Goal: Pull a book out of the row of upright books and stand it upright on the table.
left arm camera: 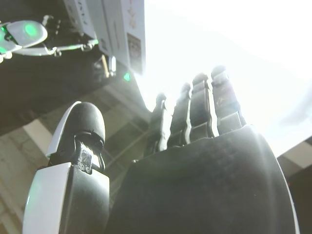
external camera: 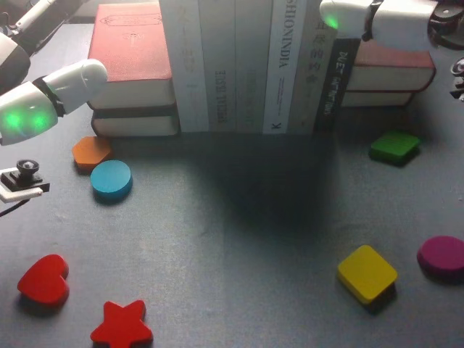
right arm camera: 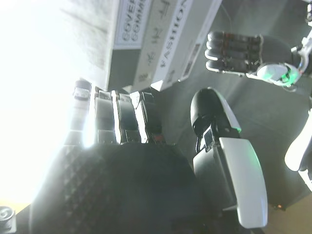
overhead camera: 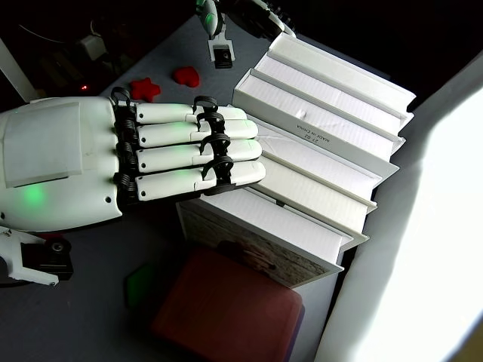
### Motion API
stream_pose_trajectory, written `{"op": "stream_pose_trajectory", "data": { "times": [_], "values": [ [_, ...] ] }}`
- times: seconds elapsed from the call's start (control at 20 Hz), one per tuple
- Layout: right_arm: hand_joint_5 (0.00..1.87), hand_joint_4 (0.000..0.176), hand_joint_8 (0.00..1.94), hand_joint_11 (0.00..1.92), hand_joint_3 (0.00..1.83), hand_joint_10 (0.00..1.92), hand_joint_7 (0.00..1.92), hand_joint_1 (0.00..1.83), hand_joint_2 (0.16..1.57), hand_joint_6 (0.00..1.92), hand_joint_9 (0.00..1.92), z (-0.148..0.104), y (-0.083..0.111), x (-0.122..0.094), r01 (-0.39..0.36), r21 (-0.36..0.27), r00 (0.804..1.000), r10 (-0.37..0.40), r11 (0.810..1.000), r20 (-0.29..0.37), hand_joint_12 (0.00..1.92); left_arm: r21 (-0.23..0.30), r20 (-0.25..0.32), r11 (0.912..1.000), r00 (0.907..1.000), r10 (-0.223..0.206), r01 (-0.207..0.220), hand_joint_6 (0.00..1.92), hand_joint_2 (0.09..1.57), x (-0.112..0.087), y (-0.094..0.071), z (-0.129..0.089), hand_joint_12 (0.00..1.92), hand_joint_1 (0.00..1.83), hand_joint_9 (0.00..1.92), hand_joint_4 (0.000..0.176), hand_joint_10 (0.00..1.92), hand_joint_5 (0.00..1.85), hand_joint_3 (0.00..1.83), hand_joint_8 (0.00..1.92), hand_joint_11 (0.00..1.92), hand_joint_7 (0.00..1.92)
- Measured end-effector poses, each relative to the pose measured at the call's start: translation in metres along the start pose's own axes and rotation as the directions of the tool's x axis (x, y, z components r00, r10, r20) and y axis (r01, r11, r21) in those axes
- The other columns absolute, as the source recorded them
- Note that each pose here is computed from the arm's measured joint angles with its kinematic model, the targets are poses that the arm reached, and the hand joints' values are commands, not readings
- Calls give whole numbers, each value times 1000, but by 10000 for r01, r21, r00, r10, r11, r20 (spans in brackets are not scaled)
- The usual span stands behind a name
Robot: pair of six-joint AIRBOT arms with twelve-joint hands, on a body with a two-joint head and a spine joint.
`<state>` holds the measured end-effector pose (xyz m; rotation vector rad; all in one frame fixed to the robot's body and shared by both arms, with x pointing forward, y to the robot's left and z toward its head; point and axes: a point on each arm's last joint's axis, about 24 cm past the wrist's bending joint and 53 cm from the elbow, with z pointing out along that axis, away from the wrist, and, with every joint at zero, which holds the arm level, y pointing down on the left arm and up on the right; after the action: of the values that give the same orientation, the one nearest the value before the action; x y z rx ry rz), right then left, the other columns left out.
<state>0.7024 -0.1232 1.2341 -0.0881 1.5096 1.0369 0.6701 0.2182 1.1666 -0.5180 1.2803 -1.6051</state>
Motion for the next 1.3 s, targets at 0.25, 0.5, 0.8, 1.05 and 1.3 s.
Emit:
{"op": "stream_pose_trajectory", "data": {
  "times": [0.25, 0.5, 0.8, 1.05, 1.3],
  "values": [
    [728, 0, 10, 0, 1, 0, 43, 157, 1373, 203, 0, -9, 22, -6, 130, -586, 9998, -120, 9982, 171, 0, 10, 53, 10000, 10000, -30, 30, 3, 1361, -2, 0, -2, 0, 370, 0, 68, 0, 90, 0, 0, 0, 0],
    [600, 0, 1, 0, 0, 0, 97, 458, 1389, 592, 0, -19, 48, 1, 390, -1257, 9992, -391, 9913, 16, 0, -20, 132, 10000, 9999, -30, 30, 1, 1362, -4, 2, -5, 0, 357, 0, 73, 0, 85, 0, 0, 0, 0],
    [728, 0, 5, 0, 0, 0, 108, 199, 1394, 271, 0, -43, 59, 17, 227, -1706, 9994, -266, 9851, -210, 0, 36, 206, 10000, 9998, -60, 60, 3, 1364, -5, 0, -6, 0, 375, 0, 67, 0, 85, 0, 0, 0, 0],
    [760, 0, 2, 0, 0, 0, 158, 0, 1370, 207, 0, -64, 67, 38, -484, -2138, 9973, 352, 9757, -651, 0, -68, 239, 10000, 9997, -44, 45, 3, 1362, -6, 3, -9, 0, 378, 0, 70, 0, 99, 0, 0, 0, 0],
    [680, 0, 10, 0, 3, 0, 200, 0, 1375, 139, 0, -75, 73, 45, -834, -2404, 9947, 662, 9671, -789, 0, -46, 325, 10000, 9994, -78, 79, 1, 1364, -8, 3, -9, 0, 339, 0, 72, 0, 97, 2, 0, 0, 0]
  ]
}}
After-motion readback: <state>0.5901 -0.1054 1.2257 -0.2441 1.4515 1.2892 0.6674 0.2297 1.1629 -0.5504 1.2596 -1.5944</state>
